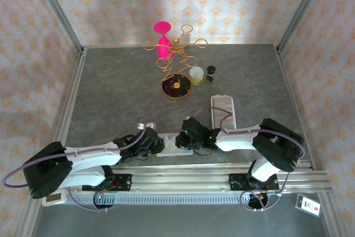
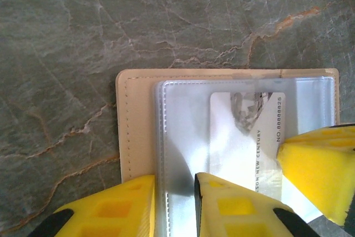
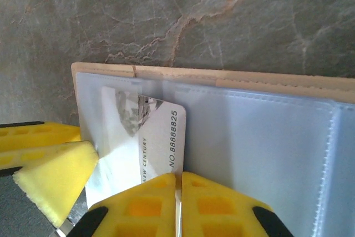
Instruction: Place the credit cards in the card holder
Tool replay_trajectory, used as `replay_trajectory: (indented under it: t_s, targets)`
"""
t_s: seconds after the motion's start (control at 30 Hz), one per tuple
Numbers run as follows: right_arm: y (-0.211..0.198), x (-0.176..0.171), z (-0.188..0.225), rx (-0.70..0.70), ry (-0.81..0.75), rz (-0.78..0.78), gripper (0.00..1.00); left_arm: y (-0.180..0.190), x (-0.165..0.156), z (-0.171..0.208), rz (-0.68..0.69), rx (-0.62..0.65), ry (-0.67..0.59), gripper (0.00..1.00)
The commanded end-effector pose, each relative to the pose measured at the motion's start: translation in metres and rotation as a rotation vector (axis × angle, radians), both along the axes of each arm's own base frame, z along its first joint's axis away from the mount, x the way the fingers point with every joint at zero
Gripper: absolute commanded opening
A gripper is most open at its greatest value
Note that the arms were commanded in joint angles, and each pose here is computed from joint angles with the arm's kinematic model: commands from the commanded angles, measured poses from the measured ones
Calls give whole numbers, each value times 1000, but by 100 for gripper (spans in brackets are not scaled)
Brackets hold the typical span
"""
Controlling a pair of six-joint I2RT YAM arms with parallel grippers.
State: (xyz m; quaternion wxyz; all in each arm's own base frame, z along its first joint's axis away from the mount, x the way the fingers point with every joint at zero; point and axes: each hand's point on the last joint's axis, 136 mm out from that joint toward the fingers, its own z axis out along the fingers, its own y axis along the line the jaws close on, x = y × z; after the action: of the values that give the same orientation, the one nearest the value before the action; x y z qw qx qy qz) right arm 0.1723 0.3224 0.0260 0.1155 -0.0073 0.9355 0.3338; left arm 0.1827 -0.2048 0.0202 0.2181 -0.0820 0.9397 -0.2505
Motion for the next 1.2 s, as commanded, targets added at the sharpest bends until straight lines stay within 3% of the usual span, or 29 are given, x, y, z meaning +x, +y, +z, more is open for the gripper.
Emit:
replay_trajectory:
  t_s: [0.0,0.8,1.17]
  targets:
    - [13,0,5,15,-20,26,8,7,-14,-16,-19,29,58,24]
    - [30,-1,24,114,-35,32,9,1,-14,-8,-25,-27,42,29]
    - [-14,5,38,-4,-94,-87,31,12,-17,-16,-19,26,45,27]
